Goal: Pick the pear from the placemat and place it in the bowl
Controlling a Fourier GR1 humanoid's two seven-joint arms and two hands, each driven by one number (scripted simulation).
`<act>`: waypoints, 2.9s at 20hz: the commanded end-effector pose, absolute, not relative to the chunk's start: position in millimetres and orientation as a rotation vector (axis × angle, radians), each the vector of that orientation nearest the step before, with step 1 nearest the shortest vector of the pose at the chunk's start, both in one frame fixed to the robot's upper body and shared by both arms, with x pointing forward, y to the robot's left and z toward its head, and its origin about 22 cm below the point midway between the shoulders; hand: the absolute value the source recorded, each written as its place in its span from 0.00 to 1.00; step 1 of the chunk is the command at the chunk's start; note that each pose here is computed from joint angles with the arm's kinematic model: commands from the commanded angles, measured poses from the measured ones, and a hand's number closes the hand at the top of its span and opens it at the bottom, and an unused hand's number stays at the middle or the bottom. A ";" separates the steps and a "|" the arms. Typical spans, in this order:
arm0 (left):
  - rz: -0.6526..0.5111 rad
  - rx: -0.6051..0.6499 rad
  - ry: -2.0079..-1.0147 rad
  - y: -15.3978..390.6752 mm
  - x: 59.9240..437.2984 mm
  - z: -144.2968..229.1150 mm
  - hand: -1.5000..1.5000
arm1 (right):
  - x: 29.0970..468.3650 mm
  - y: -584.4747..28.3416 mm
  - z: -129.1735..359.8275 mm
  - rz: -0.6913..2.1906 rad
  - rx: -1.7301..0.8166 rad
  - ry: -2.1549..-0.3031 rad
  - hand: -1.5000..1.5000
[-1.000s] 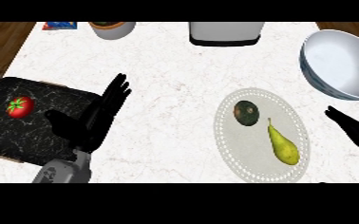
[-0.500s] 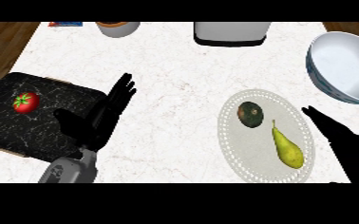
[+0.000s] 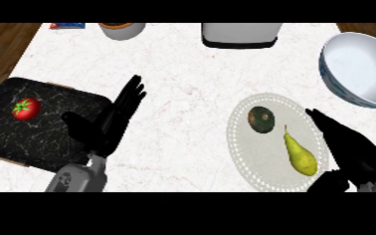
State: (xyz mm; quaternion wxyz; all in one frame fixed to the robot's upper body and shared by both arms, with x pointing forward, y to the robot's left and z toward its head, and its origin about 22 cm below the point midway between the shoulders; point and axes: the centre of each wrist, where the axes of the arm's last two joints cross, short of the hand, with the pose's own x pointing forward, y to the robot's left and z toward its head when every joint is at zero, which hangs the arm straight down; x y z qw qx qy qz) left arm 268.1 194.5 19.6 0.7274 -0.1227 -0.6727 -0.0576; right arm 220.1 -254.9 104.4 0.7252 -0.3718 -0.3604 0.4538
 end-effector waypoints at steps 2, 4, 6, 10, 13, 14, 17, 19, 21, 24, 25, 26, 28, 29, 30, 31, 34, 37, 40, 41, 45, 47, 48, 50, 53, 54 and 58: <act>-0.147 -0.278 -1.474 211.3 263.5 24.5 0.50 | 238.8 -255.2 83.0 1.025 -0.787 -0.684 0.00; -0.147 -0.270 -1.489 209.9 271.2 26.4 0.50 | 214.3 -248.7 82.2 1.035 -0.805 -0.697 0.00; -0.118 -0.256 -1.476 194.6 259.9 22.0 0.50 | 207.7 -235.3 67.4 1.066 -0.791 -0.678 0.00; -0.137 -0.264 -1.482 190.8 264.0 23.5 0.50 | 246.5 -259.6 68.5 1.057 -0.794 -0.712 0.00; -0.125 -0.260 -1.467 215.2 270.5 30.7 0.50 | 234.0 -234.2 70.3 1.063 -0.807 -0.706 0.00; -0.133 -0.254 -1.479 196.0 251.1 17.6 0.50 | 231.0 -240.8 49.8 1.055 -0.821 -0.693 0.00; -0.118 -0.265 -1.491 199.0 270.9 28.2 0.50 | 236.5 -236.1 48.5 1.070 -0.833 -0.706 0.00; -0.119 -0.270 -1.484 209.2 253.9 31.7 0.50 | 215.1 -255.5 41.0 1.038 -0.836 -0.711 0.00; -0.139 -0.281 -1.479 216.9 270.4 14.9 0.50 | 235.9 -232.1 39.6 1.049 -0.823 -0.692 0.00; -0.129 -0.265 -1.498 197.0 269.6 39.4 0.50 | 242.8 -262.6 13.4 1.045 -0.834 -0.699 0.00; -0.125 -0.270 -1.493 209.7 250.7 47.5 0.50 | 251.3 -240.1 30.9 1.030 -0.835 -0.705 0.00; -0.151 -0.263 -1.476 196.8 278.4 30.0 0.50 | 246.7 -245.8 30.8 1.042 -0.842 -0.703 0.00; -0.127 -0.275 -1.486 204.2 264.4 21.5 0.50 | 244.3 -252.6 16.4 1.040 -0.842 -0.700 0.00; -0.135 -0.270 -1.483 205.4 273.1 25.9 0.50 | 263.4 -247.6 27.2 1.034 -0.834 -0.709 0.00; -0.112 -0.242 -1.495 204.4 267.3 31.4 0.50 | 228.3 -256.7 8.9 1.019 -0.850 -0.705 0.00; -0.110 -0.276 -1.472 218.5 258.7 25.7 0.50 | 237.4 -262.7 6.1 1.014 -0.835 -0.708 0.00; -0.124 -0.253 -1.482 212.7 269.8 17.1 0.50 | 231.5 -269.2 -3.3 1.008 -0.839 -0.711 0.00; -0.131 -0.255 -1.498 201.6 259.9 35.7 0.50 | 238.0 -258.2 -16.8 1.005 -0.845 -0.710 0.00; -0.110 -0.273 -1.484 187.8 265.8 18.7 0.50 | 241.8 -252.3 -2.7 0.979 -0.815 -0.790 1.00; -0.126 -0.269 -1.479 206.4 271.9 33.3 0.50 | 248.0 -257.9 -31.5 1.045 -0.820 -0.813 1.00; -0.133 -0.277 -1.470 198.2 264.6 15.9 0.50 | 259.8 -264.0 -12.1 1.060 -0.846 -0.847 1.00; -0.135 -0.284 -1.487 220.0 259.1 32.1 0.50 | 233.6 -269.8 -26.3 1.075 -0.839 -0.862 1.00; -0.117 -0.259 -1.491 200.8 261.2 32.3 0.50 | 232.5 -273.4 -12.4 1.088 -0.844 -0.843 1.00; -0.118 -0.260 -1.501 202.0 292.1 31.4 0.50 | 258.5 -265.2 -24.8 1.106 -0.829 -0.856 1.00; -0.144 -0.283 -1.473 211.1 273.7 15.9 0.50 | 249.3 -272.6 -30.6 1.136 -0.872 -0.856 1.00; -0.133 -0.264 -1.473 202.7 260.7 27.4 0.50 | 264.0 -258.7 -19.1 1.116 -0.880 -0.872 1.00; -0.140 -0.274 -1.451 200.6 264.7 24.9 0.50 | 249.7 -263.7 -5.0 1.170 -0.894 -0.920 1.00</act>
